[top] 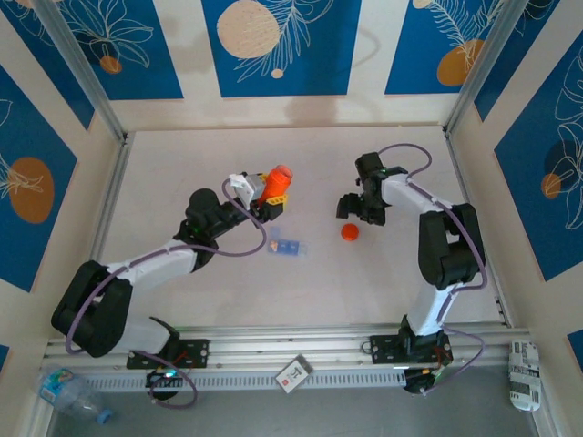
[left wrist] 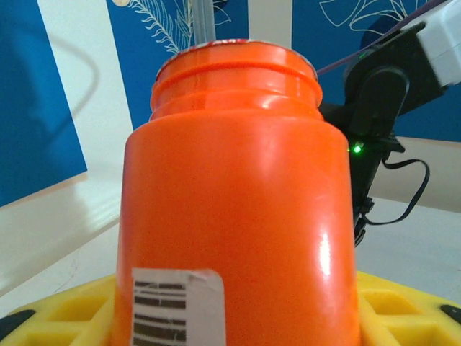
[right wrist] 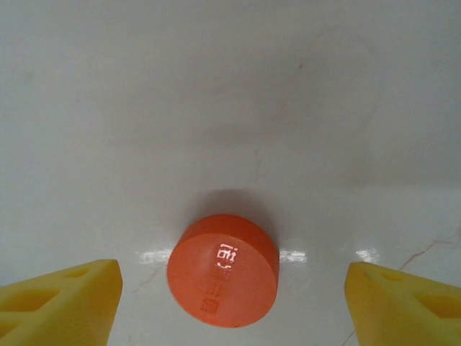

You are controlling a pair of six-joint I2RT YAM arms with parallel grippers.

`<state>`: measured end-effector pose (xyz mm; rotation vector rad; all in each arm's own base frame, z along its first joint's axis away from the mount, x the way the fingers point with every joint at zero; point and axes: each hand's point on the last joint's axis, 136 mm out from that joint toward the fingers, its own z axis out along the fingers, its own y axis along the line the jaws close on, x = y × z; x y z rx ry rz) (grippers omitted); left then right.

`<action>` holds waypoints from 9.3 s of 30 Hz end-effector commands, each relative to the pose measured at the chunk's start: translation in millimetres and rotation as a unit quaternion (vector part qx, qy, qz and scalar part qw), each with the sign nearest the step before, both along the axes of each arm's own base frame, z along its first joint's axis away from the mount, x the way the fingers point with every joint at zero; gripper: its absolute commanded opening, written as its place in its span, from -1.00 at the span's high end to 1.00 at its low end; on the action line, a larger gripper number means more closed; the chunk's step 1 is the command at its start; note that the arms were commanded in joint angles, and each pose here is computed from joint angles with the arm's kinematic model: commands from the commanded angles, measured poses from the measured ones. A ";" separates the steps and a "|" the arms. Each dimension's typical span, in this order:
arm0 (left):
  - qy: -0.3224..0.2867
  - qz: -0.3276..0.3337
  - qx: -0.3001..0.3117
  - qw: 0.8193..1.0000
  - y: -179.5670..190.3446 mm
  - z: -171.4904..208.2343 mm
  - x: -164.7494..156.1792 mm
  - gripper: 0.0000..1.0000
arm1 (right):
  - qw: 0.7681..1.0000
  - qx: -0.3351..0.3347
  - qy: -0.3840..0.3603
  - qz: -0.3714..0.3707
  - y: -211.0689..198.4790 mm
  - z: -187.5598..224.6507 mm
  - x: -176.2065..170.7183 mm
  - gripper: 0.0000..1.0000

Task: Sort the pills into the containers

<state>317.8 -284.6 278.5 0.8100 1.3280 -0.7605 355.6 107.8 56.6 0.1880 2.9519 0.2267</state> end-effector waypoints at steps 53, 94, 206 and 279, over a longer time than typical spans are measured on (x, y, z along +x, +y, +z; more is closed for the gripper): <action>-0.030 0.004 0.044 0.999 12.4 -17.6 -5.4 1.00 | 0.990 0.076 -0.079 0.087 73.9 100.1 -0.9 0.21; -0.018 -0.053 0.110 0.992 -11.0 -51.4 14.0 1.00 | 0.879 0.351 -0.047 0.320 166.4 209.7 -50.2 0.21; 0.000 -0.072 0.075 0.995 -9.8 -46.0 -2.5 1.00 | 0.877 0.399 -0.177 0.200 121.7 265.4 -28.8 -0.81; -0.058 -0.011 0.062 0.996 -1.4 1.2 0.8 1.00 | 0.924 0.313 -0.107 0.191 202.1 183.2 -52.1 0.08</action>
